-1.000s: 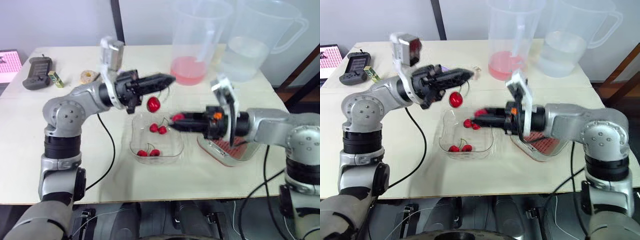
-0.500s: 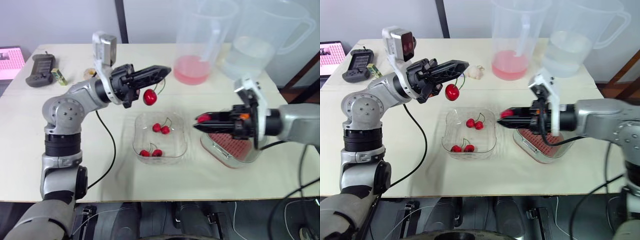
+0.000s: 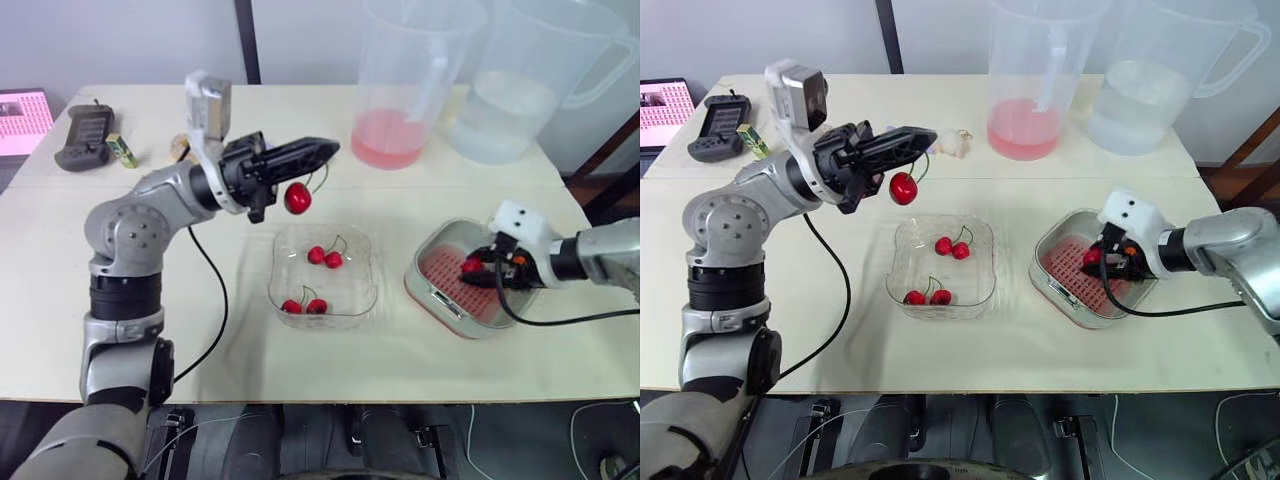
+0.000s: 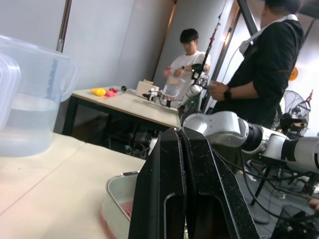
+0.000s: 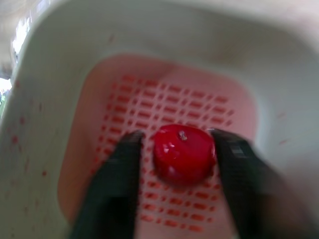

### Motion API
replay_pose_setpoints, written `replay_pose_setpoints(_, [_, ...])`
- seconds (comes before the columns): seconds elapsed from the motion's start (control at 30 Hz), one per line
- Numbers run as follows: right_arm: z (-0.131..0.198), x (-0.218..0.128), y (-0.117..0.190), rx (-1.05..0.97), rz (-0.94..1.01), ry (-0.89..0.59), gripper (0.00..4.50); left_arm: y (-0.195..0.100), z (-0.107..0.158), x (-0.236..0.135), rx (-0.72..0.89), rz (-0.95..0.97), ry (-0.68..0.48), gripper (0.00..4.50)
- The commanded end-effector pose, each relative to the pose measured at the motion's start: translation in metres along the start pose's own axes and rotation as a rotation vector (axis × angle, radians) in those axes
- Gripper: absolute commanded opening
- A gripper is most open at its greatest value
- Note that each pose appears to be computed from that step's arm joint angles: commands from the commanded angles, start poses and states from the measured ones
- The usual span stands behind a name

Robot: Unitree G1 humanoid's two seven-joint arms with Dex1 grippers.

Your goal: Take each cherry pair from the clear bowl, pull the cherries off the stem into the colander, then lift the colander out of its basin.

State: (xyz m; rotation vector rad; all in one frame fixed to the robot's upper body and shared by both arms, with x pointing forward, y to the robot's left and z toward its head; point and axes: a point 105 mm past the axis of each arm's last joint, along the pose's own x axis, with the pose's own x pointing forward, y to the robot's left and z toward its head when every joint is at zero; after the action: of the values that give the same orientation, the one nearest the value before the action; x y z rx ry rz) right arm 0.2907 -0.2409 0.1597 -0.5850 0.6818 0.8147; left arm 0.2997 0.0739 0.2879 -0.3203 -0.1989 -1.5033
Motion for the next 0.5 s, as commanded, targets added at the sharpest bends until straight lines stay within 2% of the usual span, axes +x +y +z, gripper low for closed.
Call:
replay_pose_setpoints(0.03, [0.017, -0.019, -0.011, -0.043, -0.042, -0.057, 4.29, -0.005, 0.008, 0.004, 0.055, -0.011, -0.006, 0.00])
replay_pose_setpoints(0.07, [0.019, -0.021, -0.012, -0.045, -0.042, -0.063, 4.44, -0.005, 0.008, 0.004, 0.050, -0.006, -0.007, 0.00])
replay_pose_setpoints(0.13, [0.027, -0.031, -0.011, -0.045, -0.029, -0.099, 4.44, -0.004, 0.009, 0.005, 0.038, 0.004, -0.008, 0.00])
replay_pose_setpoints(0.23, [0.060, -0.048, -0.008, -0.010, -0.002, -0.264, 4.44, -0.008, 0.014, 0.006, 0.021, 0.000, -0.030, 0.00])
replay_pose_setpoints(0.37, [0.129, -0.062, 0.026, 0.030, 0.190, -0.573, 4.44, -0.009, 0.015, 0.008, -0.002, -0.013, -0.046, 0.00])
replay_pose_setpoints(0.5, [0.167, -0.046, 0.052, 0.073, 0.300, -0.734, 4.44, -0.012, 0.016, 0.013, -0.007, -0.033, -0.046, 0.00])
